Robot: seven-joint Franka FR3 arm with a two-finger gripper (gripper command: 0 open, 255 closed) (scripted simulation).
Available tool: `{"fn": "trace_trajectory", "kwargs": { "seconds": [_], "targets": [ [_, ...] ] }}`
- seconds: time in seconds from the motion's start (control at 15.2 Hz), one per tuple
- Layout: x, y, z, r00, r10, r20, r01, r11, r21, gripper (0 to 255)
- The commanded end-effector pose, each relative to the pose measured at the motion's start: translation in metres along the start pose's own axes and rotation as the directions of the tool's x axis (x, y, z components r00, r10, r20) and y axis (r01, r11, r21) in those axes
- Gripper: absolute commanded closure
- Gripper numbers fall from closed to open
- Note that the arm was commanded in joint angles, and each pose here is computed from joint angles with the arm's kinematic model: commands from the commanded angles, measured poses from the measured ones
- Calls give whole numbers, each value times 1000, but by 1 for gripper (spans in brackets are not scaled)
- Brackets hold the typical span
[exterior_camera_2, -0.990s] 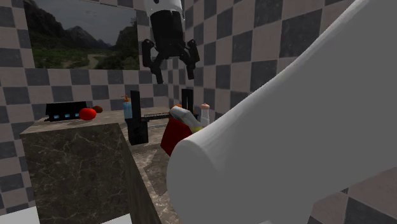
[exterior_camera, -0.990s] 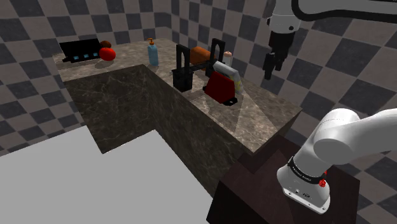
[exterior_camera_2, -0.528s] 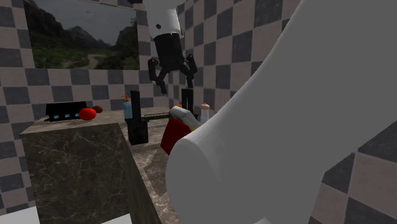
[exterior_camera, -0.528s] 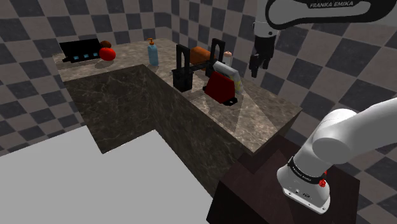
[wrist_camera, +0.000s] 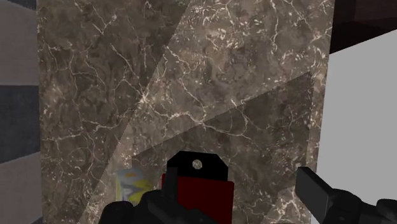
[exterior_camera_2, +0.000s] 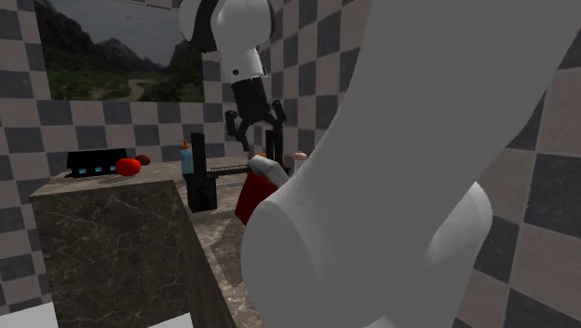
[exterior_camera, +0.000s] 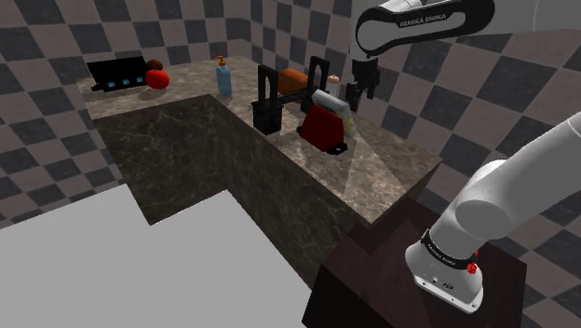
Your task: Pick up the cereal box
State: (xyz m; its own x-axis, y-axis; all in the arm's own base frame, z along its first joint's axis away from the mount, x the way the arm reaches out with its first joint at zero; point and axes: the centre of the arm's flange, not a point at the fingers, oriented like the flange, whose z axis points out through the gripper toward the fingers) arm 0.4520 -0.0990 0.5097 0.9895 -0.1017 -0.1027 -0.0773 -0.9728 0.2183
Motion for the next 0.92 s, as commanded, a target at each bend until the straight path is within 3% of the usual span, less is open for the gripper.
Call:
{"fn": "trace_trajectory", "kwargs": {
  "seconds": [0.0, 0.73, 0.86],
  "targets": [
    [23, 10, 11, 1000, 10, 0, -10, 1000, -15, 0],
    [144, 63, 61, 998, 66, -1, -66, 994, -92, 0],
    [151, 65, 69, 998, 69, -1, -69, 993, -96, 0]
  ]
}}
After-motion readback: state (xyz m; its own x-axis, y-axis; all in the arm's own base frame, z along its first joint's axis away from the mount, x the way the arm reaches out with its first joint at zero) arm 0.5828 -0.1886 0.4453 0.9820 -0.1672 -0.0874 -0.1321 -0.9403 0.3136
